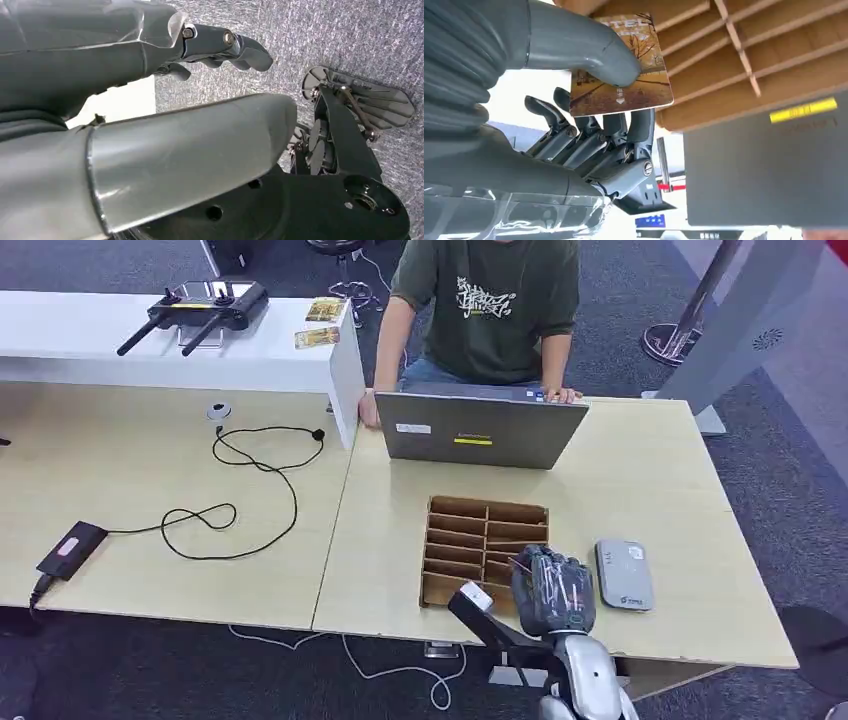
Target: Pass the card to the sensor for recognition and then transmit it.
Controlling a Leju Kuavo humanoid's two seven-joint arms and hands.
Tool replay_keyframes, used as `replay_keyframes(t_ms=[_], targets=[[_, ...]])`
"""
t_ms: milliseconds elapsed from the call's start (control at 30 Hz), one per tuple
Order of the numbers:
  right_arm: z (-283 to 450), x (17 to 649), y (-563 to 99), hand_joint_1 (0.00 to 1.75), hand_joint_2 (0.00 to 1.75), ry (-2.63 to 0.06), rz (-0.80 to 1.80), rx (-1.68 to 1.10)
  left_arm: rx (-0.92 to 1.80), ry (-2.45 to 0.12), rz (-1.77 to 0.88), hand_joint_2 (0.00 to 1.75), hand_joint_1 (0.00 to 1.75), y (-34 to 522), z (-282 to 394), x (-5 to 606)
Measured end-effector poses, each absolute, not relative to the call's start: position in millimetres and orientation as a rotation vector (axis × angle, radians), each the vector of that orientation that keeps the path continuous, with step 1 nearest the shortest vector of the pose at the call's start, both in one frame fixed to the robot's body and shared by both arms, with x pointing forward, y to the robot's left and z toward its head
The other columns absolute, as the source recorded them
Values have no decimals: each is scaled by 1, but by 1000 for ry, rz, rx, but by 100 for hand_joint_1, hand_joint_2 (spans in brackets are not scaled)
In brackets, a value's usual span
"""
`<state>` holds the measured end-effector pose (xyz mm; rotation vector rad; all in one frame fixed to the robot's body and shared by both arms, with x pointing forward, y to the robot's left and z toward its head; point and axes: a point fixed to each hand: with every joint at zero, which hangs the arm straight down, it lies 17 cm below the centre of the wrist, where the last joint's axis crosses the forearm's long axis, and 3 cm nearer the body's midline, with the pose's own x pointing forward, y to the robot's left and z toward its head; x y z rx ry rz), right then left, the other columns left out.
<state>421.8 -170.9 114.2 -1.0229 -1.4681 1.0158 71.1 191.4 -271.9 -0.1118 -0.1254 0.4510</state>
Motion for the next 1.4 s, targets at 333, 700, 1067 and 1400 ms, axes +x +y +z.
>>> replay_keyframes(t_ms=[333,700,1067,1400], targets=[[145,420,-179,173,175,-1552,921,-1046,-112,-131,446,0,0,191,-272,71],[168,414,-190,173,175,-1606,839,-1075,-113,-129,461,0,0,191,-272,71],[189,406,-208,171,175,-1646,735,-1110,-113,-128,474,0,0,192,-272,71],[200,398,-249,171,175,-1631,576,-1136,-113,-147,488,0,0,192,-271,75]])
